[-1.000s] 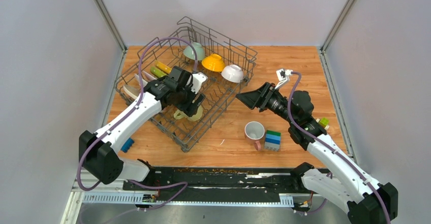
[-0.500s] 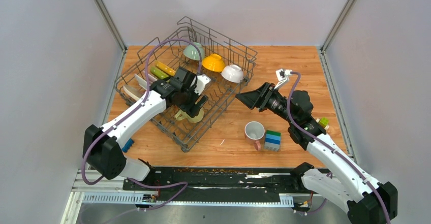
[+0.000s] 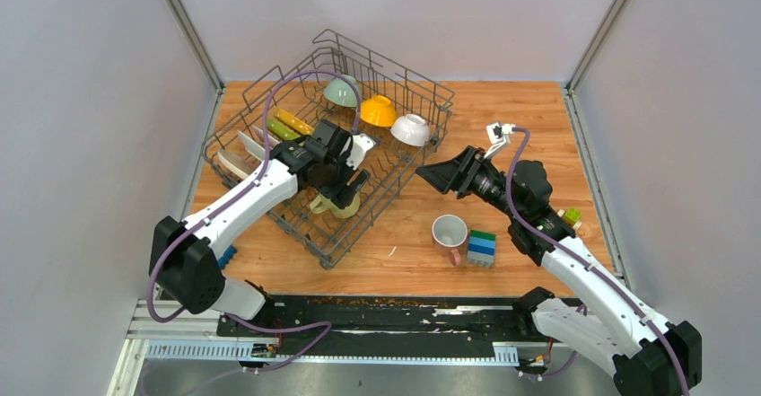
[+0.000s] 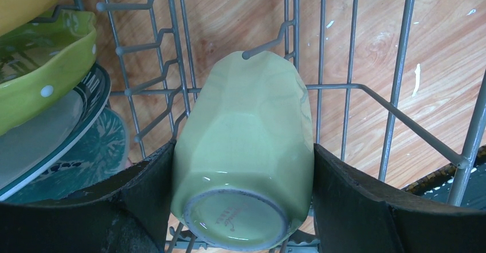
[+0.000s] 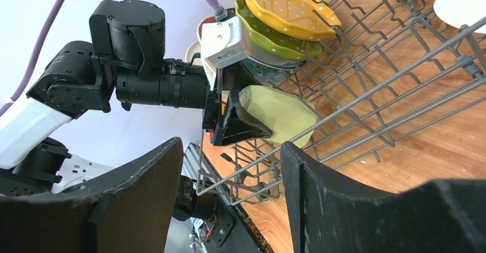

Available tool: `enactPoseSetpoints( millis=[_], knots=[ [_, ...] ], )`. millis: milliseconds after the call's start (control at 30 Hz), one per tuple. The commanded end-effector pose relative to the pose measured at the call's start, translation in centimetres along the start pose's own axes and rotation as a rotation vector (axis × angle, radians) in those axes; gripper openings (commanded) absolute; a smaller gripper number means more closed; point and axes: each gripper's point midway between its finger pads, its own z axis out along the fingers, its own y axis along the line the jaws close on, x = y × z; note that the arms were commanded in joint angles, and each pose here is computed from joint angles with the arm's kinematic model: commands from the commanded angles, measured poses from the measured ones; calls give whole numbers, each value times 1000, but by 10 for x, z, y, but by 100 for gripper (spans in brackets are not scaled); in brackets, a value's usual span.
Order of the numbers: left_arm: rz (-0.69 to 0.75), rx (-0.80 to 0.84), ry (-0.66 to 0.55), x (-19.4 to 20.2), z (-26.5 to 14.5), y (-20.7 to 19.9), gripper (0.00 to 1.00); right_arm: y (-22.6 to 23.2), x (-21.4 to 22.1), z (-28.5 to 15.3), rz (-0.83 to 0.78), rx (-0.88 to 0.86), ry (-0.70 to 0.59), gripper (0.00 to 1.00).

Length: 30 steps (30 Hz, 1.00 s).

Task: Load the mixed dishes into the dish rack
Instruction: Turn the cup upside down in the dish rack.

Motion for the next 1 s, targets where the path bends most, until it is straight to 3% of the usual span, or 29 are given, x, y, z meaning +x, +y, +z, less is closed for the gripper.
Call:
enactPoseSetpoints(
  millis=[0,967],
  knots=[
    [-4,-45,-18,-10,-12,8,51,5,-8,-2,-22,-13,-30,64],
    [-38,-40,-47,-15,-11,6,96,3,-7,-1,-21,-4,-28,64]
  ],
)
